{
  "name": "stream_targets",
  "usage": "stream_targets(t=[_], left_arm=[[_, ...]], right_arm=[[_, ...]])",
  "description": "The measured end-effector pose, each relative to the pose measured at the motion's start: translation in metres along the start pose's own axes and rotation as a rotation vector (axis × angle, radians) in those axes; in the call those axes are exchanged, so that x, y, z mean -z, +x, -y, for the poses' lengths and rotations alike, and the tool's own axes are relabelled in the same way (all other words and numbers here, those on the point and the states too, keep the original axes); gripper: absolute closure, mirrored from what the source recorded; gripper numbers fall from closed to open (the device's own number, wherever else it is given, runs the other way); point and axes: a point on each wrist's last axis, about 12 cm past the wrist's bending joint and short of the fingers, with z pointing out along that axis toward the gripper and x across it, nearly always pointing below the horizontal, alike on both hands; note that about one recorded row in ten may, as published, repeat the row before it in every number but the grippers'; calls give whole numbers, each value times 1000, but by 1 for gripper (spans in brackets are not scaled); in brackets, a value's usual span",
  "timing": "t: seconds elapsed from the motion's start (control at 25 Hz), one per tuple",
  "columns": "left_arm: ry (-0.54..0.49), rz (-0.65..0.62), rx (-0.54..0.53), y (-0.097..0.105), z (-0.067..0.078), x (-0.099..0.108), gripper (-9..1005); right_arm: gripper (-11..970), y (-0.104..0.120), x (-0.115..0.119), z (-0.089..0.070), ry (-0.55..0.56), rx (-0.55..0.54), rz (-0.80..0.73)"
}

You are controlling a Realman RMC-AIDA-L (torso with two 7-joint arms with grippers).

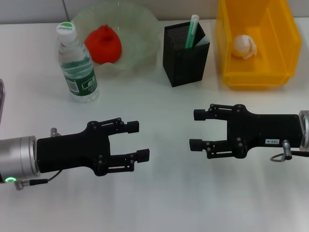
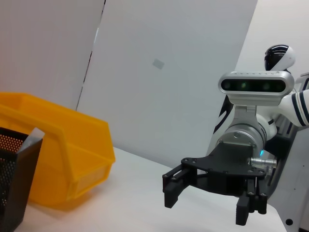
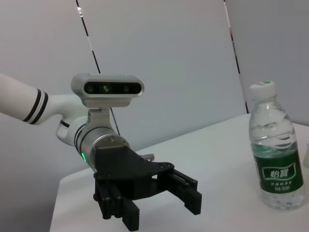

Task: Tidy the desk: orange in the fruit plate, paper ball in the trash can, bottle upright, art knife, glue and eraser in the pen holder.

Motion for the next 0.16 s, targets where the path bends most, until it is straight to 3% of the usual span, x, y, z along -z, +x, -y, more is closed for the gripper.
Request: stream_targets(t=[0.16], left_arm=[[3,-3,-5,0,0,-1,214]], right_arm=[[149,1,0,0,1,-3,0]])
